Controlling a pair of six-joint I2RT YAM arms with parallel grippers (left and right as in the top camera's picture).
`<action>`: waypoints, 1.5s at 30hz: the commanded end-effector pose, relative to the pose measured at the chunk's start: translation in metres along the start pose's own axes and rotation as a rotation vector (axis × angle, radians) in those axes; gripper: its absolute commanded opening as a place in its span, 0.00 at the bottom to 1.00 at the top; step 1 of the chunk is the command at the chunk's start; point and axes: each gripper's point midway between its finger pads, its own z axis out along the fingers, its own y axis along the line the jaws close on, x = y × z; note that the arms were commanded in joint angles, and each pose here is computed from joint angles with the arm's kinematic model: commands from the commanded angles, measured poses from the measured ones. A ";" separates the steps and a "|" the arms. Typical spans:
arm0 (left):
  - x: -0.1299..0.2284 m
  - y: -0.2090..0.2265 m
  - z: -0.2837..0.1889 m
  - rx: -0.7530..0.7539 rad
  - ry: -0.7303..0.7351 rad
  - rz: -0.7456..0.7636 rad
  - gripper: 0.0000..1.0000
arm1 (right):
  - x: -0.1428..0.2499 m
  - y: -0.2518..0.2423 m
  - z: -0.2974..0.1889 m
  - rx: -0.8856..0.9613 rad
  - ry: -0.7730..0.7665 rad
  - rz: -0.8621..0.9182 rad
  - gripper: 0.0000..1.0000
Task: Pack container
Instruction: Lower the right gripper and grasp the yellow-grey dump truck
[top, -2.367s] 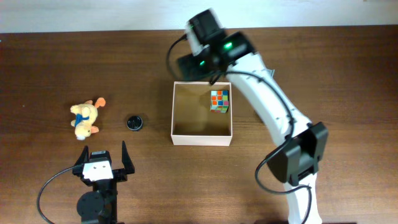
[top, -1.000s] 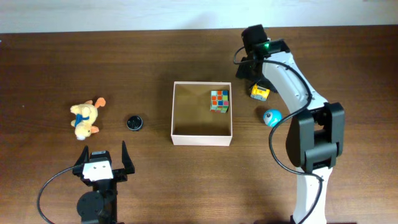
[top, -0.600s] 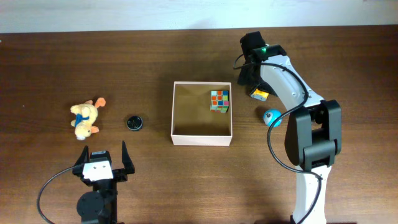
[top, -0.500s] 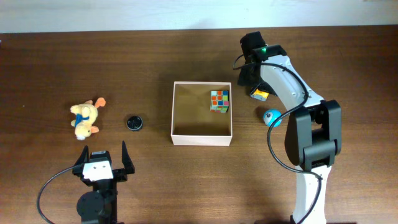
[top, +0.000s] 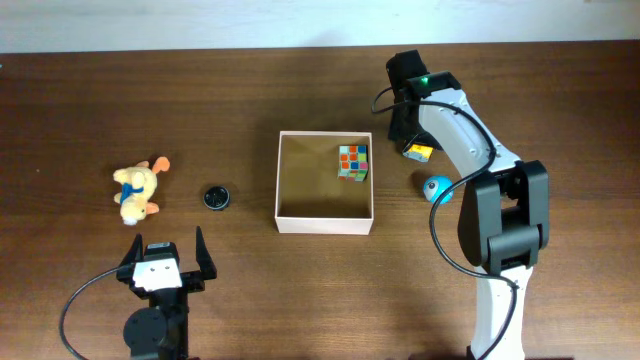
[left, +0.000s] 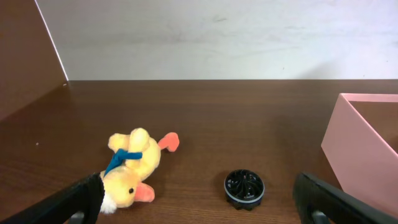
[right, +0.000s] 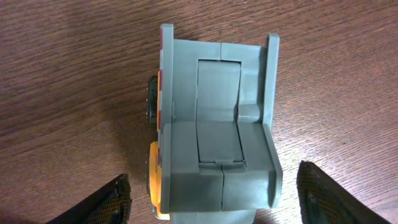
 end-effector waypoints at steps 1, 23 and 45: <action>0.000 -0.001 0.000 0.006 -0.007 0.015 0.99 | -0.001 -0.004 0.003 0.005 0.002 0.006 0.64; 0.000 -0.001 0.000 0.006 -0.007 0.015 0.99 | -0.011 0.002 0.013 -0.146 0.029 0.100 0.62; 0.000 -0.001 0.000 0.006 -0.007 0.015 0.99 | -0.011 0.002 0.013 -0.145 0.025 0.057 0.44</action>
